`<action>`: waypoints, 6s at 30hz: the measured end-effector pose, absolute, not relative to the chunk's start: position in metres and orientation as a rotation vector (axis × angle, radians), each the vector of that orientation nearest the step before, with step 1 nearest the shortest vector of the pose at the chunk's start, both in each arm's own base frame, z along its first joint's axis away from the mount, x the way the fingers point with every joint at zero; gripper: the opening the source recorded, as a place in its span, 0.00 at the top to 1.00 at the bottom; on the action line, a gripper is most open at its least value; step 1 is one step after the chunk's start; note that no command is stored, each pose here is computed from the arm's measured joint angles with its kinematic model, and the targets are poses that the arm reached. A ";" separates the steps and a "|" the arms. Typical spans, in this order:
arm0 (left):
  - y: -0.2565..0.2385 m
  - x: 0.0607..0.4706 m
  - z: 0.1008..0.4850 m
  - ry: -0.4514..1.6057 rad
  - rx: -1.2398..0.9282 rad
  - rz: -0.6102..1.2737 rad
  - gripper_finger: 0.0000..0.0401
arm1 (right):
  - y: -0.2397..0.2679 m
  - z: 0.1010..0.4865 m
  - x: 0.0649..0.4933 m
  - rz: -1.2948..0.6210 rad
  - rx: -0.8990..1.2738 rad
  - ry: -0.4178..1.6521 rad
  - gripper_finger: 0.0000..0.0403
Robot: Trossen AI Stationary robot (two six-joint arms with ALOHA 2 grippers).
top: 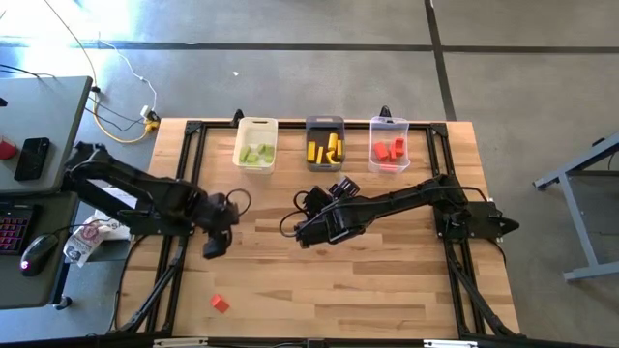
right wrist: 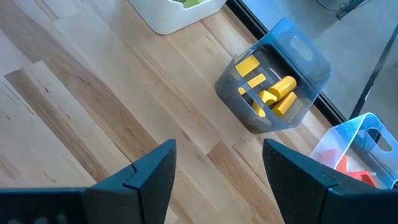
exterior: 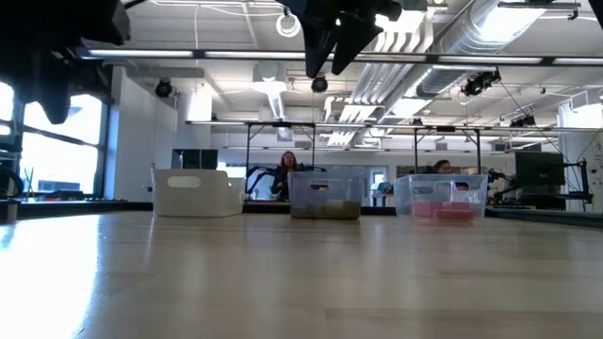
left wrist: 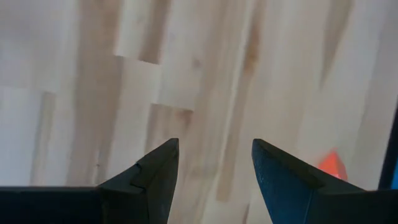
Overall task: Sort & place blocks by color
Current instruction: Put the orange block into the transparent bin
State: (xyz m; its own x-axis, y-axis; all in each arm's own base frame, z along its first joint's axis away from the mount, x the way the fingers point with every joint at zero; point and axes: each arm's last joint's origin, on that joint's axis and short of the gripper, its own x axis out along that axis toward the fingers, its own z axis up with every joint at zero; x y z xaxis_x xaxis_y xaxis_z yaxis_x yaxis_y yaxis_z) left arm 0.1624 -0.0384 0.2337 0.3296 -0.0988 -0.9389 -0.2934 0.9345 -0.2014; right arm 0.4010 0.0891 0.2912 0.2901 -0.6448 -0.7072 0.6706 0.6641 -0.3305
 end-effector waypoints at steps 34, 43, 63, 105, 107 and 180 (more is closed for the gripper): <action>-0.155 0.144 0.220 1.106 0.054 -0.402 0.53 | 0.090 0.292 0.406 -0.866 0.071 0.878 0.44; -0.174 0.153 0.196 1.158 0.078 -0.390 0.53 | 0.091 0.293 0.407 -0.863 0.079 0.868 0.44; -0.201 0.152 0.170 1.181 0.077 -0.360 0.53 | 0.091 0.293 0.410 -0.854 0.103 0.844 0.44; -0.217 0.157 0.135 1.208 0.170 -0.340 0.65 | 0.093 0.292 0.411 -0.821 0.140 0.865 0.44; -0.217 0.157 0.135 1.207 0.169 -0.341 0.71 | 0.093 0.292 0.411 -0.820 0.142 0.863 0.44; -0.015 0.219 0.257 0.661 0.043 -0.397 0.74 | 0.182 0.311 0.421 -0.061 -0.714 0.749 0.44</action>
